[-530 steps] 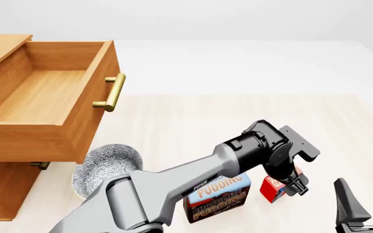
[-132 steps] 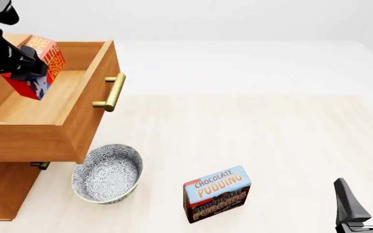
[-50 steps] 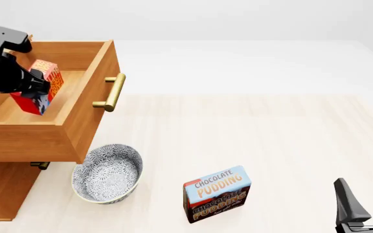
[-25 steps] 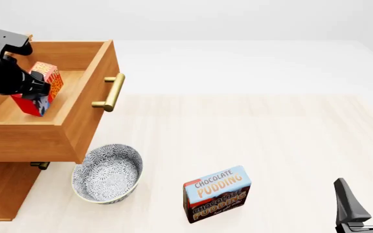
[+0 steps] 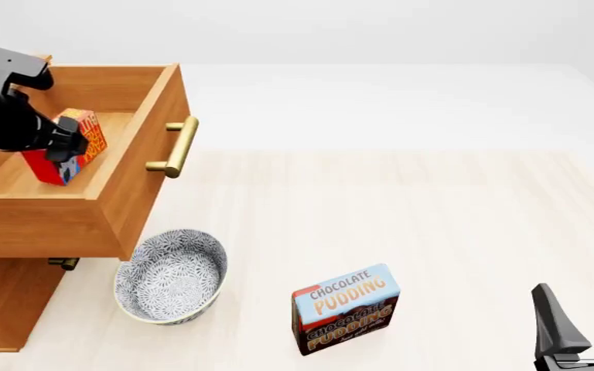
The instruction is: Put the butter at the back in the top drawer of the cabinet and close it.
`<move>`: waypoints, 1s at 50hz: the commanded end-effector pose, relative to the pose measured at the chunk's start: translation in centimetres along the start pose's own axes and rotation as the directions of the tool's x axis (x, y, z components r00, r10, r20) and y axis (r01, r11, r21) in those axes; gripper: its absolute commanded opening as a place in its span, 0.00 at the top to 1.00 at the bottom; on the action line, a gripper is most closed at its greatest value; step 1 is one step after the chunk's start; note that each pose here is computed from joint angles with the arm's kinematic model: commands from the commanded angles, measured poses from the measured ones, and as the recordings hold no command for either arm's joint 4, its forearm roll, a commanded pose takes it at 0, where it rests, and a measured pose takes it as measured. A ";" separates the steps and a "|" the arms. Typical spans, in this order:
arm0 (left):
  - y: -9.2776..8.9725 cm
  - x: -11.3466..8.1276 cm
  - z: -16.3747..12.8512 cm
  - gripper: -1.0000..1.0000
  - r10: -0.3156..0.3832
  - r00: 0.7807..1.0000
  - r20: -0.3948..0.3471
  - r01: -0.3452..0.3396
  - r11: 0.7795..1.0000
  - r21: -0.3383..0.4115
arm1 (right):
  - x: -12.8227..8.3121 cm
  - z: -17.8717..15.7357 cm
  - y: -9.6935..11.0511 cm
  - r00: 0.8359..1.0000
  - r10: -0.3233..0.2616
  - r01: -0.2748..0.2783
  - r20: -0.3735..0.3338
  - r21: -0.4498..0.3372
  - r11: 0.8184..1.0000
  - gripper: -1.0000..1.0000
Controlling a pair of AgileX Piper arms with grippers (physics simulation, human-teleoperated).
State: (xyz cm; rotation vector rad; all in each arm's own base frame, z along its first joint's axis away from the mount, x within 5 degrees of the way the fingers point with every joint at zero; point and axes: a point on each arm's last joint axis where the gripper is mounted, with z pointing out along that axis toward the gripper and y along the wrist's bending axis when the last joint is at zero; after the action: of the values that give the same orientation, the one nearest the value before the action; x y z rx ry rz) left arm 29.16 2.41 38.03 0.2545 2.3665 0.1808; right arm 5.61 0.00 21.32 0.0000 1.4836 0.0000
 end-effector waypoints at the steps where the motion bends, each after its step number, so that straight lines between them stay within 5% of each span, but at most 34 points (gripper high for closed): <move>1: -0.2 -0.3 0.1 0.00 0.006 1.000 0.001 -0.006 1.000 0.007 | 0.0 0.0 0.0 1.000 0.000 0.000 0.000 0.000 1.000 0.00; 28: -1.8 -4.4 -8.0 0.00 -0.029 0.990 0.135 0.022 0.998 0.054 | 0.0 0.0 0.0 1.000 0.000 0.000 0.000 0.000 1.000 0.00; 50: -6.2 -6.6 -13.1 0.00 -0.024 0.961 0.276 -0.032 0.980 0.195 | 0.0 0.0 0.0 1.000 0.000 0.000 0.000 0.000 1.000 0.00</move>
State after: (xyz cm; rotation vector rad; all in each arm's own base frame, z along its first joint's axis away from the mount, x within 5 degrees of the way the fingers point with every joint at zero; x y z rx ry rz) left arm 25.18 -4.03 48.98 0.3148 2.1573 -0.0156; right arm 5.61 0.00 21.32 0.0000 1.4836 0.0000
